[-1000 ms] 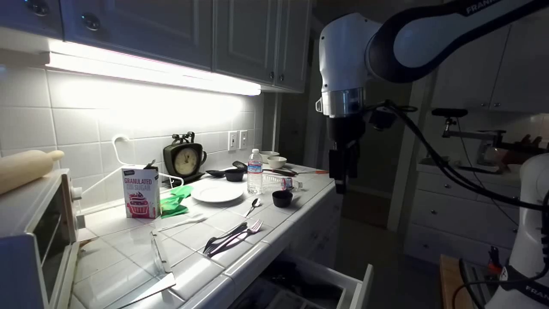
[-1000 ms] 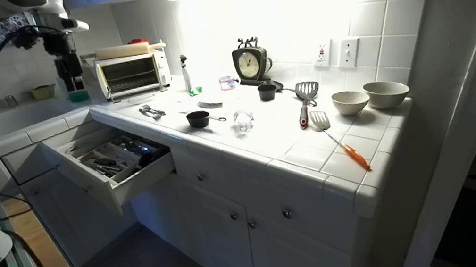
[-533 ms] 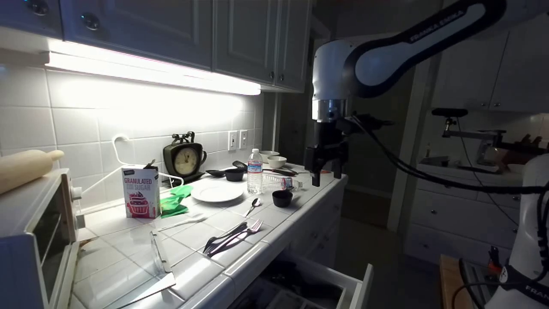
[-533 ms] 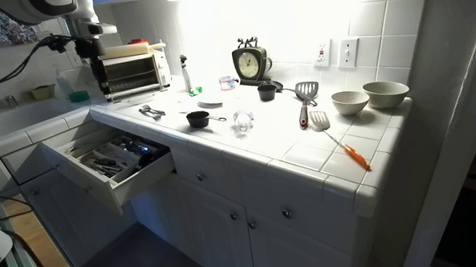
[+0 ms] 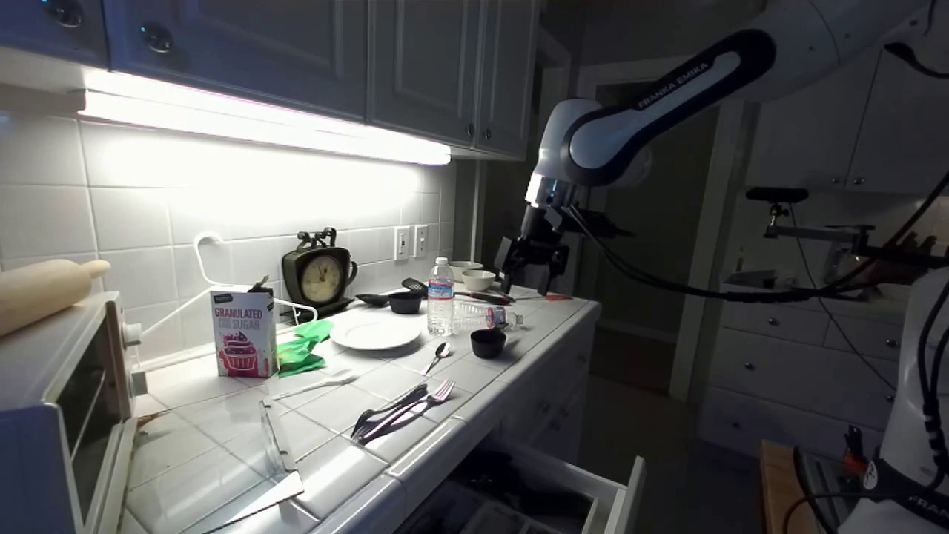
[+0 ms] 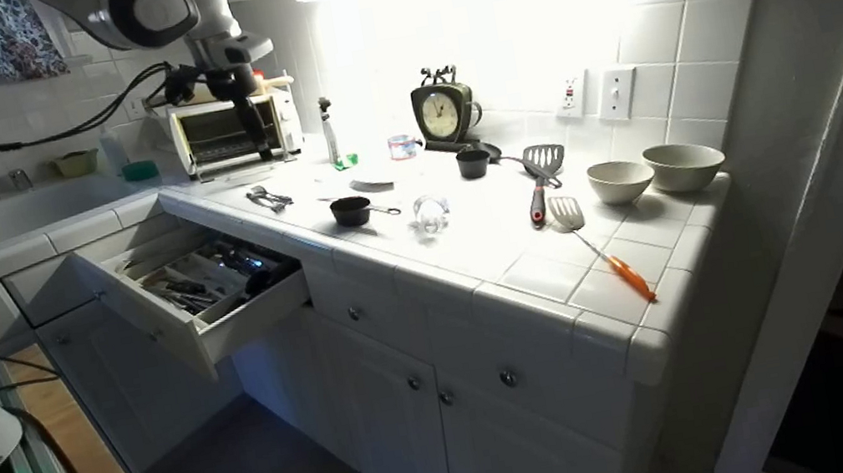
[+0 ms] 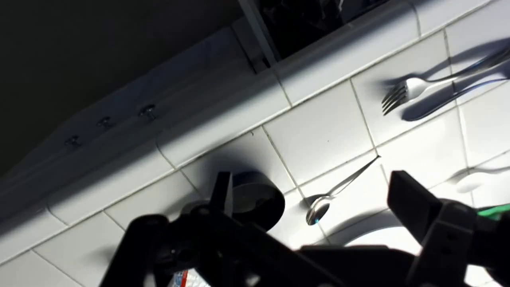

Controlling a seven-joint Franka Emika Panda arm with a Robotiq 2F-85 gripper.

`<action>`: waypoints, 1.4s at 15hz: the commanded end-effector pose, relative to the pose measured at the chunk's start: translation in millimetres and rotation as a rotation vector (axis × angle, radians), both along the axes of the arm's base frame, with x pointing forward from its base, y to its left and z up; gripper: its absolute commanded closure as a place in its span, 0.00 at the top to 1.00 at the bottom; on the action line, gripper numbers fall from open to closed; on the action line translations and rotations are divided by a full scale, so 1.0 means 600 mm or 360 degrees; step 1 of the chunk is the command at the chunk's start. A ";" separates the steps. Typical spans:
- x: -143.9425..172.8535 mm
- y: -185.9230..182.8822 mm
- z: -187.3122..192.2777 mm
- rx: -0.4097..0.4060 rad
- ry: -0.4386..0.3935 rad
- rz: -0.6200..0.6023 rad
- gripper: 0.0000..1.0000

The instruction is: Place the water bottle on the right upright.

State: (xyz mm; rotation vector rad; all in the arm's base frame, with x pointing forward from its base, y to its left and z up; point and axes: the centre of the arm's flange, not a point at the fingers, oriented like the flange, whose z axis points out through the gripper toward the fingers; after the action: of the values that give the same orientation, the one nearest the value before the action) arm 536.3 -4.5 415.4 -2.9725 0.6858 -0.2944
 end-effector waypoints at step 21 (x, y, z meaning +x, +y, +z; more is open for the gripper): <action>0.068 -0.244 -0.078 -0.0166 0.0031 -0.0177 1.00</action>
State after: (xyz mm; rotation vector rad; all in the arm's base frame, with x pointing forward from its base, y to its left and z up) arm 556.2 -127.6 370.9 -3.0317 0.8406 -0.2880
